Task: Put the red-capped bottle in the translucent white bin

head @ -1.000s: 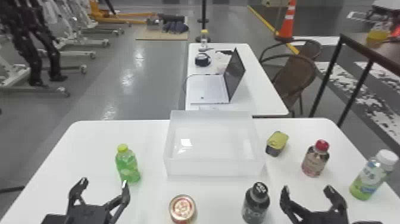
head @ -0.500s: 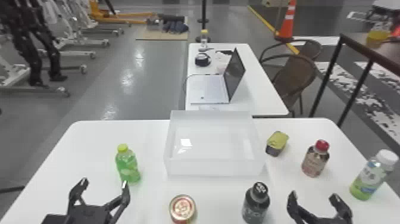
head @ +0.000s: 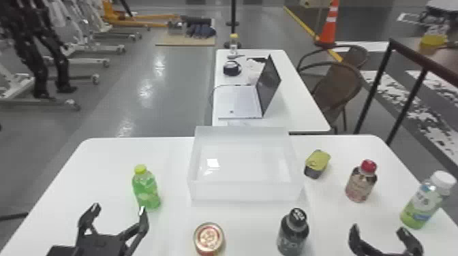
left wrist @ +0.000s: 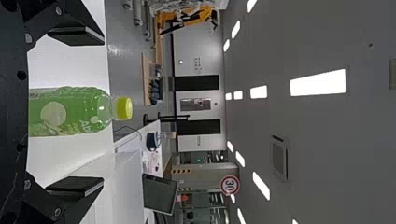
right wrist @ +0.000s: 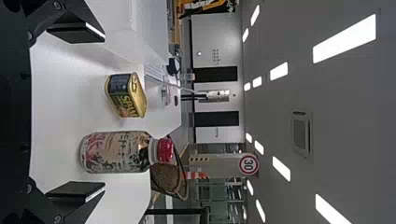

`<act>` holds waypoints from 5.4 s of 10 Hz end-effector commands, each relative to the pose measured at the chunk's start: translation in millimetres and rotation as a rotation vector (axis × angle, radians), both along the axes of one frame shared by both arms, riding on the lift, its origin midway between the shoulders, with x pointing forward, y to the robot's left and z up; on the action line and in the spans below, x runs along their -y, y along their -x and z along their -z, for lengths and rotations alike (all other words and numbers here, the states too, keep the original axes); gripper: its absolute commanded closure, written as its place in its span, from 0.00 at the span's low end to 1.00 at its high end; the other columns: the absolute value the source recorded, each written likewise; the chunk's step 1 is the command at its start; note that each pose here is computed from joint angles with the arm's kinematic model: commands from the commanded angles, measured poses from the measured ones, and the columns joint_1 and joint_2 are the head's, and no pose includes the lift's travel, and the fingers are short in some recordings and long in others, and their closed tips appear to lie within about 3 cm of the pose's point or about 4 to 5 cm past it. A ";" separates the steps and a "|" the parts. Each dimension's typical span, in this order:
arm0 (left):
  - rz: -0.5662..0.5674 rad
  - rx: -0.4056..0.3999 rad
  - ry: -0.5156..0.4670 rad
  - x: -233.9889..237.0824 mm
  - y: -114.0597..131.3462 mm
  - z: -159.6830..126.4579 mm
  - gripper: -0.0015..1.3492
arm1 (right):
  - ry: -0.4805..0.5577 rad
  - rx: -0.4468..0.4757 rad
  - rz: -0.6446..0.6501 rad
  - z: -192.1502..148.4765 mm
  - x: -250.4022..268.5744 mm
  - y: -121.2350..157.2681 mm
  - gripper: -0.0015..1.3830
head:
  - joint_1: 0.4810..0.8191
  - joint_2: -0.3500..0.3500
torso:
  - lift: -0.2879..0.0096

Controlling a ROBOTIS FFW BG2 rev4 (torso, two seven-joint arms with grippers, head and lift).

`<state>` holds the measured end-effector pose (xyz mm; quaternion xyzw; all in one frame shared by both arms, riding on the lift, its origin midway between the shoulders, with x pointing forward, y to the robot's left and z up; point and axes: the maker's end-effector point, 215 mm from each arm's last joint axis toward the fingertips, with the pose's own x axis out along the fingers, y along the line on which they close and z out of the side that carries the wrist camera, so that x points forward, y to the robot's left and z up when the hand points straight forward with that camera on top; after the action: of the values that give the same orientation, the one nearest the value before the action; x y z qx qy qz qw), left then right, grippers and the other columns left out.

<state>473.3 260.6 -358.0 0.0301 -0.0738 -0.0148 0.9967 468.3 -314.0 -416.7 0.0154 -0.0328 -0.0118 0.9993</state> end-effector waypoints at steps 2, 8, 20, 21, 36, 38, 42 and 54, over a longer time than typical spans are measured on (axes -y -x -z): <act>-0.003 0.002 0.005 -0.8 0.9 0.1 0.17 | 0.011 -0.050 0.056 27.8 31.8 -3.2 0.12 | 0.20 0.50 | 0.63; -0.009 0.015 0.008 -3.9 2.8 -2.4 0.17 | 0.005 -0.059 0.082 30.9 53.0 -57.9 0.12 | 0.20 0.50 | 0.63; -0.013 0.043 0.012 -6.3 3.7 -8.4 0.17 | 0.002 -0.052 0.107 8.7 68.9 -120.9 0.12 | 0.20 0.50 | 0.63; -0.012 0.043 0.013 -5.5 3.6 -8.4 0.17 | -0.002 -0.053 0.111 7.2 71.4 -126.8 0.12 | 0.20 0.50 | 0.63; -0.005 0.080 0.063 -6.8 3.3 -9.2 0.17 | -0.005 -0.104 0.043 10.3 67.1 -173.0 0.68 | 0.20 0.50 | 0.63; -0.014 0.078 0.068 -11.4 5.4 -7.7 0.17 | -0.030 -0.104 0.054 11.1 63.2 -173.9 0.94 | 0.20 0.50 | 0.63; -0.016 0.076 0.069 -12.5 6.0 -7.1 0.17 | -0.059 -0.094 0.033 -6.2 55.1 -175.1 0.93 | 0.20 0.50 | 0.63; -0.004 0.051 0.094 -4.0 3.1 0.2 0.17 | -0.069 -0.036 -0.240 -141.3 -76.7 -258.6 0.93 | 0.20 0.50 | 0.63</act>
<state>470.2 266.0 -357.6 -0.0146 -0.1006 -0.0086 0.9948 721.9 -245.6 -276.2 0.0490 -0.0077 0.1040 0.9933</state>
